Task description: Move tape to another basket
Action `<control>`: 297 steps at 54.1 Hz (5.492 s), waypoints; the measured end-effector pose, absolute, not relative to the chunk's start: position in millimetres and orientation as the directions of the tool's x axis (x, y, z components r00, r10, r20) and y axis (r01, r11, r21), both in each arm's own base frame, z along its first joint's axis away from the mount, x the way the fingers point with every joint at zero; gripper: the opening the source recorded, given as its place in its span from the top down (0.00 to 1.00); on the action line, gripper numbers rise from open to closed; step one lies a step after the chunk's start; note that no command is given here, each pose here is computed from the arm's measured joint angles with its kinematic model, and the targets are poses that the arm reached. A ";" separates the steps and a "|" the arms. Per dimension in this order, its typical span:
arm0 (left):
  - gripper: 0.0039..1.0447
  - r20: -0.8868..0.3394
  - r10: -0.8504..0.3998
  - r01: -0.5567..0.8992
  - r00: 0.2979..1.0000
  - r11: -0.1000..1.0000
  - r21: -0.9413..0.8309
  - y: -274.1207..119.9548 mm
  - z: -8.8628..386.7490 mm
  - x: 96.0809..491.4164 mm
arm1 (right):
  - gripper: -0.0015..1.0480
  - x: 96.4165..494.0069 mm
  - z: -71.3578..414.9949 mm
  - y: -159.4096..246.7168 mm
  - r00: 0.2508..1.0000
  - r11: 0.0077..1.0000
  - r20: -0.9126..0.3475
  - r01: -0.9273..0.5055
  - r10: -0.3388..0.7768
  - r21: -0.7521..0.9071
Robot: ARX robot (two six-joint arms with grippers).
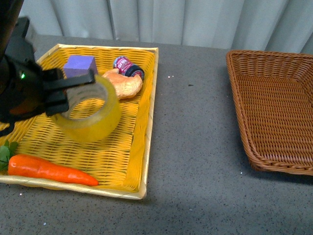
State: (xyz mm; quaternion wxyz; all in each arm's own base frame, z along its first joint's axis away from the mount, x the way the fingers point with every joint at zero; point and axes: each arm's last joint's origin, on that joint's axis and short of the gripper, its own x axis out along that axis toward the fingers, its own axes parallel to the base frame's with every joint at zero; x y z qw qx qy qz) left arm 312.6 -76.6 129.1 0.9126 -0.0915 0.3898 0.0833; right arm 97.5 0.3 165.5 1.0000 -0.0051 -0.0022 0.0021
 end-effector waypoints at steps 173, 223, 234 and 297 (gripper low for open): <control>0.08 -0.338 -0.149 0.073 0.929 0.971 -0.227 -187.4 222.8 359.0 | 0.85 403.3 184.4 66.9 0.435 0.878 -0.780 -0.377 0.450 0.296; 0.06 -0.268 0.206 -0.306 0.941 0.856 -0.416 -79.2 208.5 308.2 | 0.85 381.0 126.1 -45.7 0.443 0.977 -0.876 -0.173 0.190 0.124; 0.06 -0.274 0.262 -0.356 0.926 0.846 -0.396 -58.6 206.7 305.8 | 0.85 387.3 96.7 -39.5 0.381 0.977 -0.908 -0.176 0.176 0.116; 0.97 -0.009 0.001 -0.001 1.000 1.000 -0.009 -0.4 180.1 173.1 | 0.99 203.6 172.8 -8.4 1.000 1.000 -0.013 0.028 -0.029 -0.010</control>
